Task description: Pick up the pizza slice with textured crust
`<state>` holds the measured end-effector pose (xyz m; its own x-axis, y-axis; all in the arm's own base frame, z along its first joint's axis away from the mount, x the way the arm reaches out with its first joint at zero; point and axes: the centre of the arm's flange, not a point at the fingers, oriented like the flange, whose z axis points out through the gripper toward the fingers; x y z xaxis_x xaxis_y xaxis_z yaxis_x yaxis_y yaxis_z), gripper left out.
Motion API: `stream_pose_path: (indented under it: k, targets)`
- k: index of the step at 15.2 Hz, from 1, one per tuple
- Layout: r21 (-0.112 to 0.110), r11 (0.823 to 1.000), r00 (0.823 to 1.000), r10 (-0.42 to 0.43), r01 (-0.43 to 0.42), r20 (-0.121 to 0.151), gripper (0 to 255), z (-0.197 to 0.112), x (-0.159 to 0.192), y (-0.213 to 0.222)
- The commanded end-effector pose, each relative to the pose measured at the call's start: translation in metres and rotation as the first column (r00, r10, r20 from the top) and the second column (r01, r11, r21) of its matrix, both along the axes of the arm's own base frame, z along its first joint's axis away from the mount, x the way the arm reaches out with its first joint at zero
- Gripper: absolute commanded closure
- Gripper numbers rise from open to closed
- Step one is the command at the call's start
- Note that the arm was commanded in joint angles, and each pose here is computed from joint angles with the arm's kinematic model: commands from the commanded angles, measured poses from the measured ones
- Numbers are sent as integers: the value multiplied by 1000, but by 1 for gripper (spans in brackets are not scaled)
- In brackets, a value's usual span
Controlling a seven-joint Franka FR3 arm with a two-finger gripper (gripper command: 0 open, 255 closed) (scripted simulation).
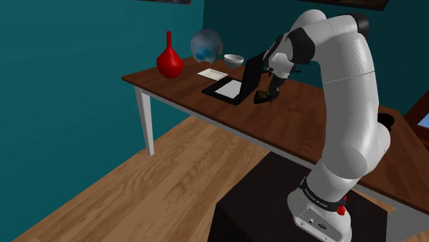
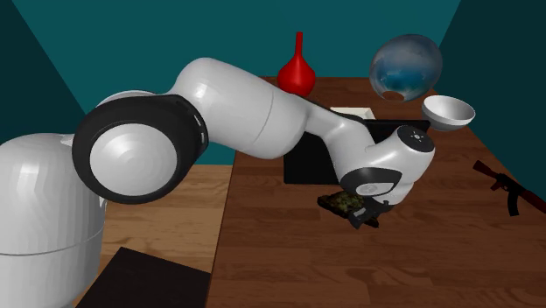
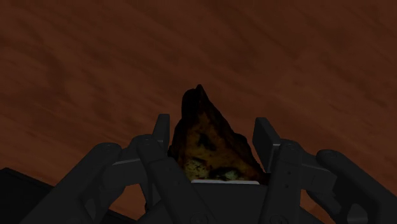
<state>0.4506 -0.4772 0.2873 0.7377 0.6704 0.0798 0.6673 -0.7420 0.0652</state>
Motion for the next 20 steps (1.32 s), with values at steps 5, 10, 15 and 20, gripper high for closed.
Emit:
stream_pose_path:
  k: [5, 10, 15, 20]
  targets:
    - [2, 1000, 1000, 1, -1, -2, 255, 10, 1, 1]
    - [2, 1000, 1000, 1, -1, -2, 255, 36, 1, 1]
    - [2, 1000, 1000, 1, -1, -2, 255, 63, 1, 1]
    - [2, 1000, 1000, 1, -1, -2, 255, 79, 1, 1]
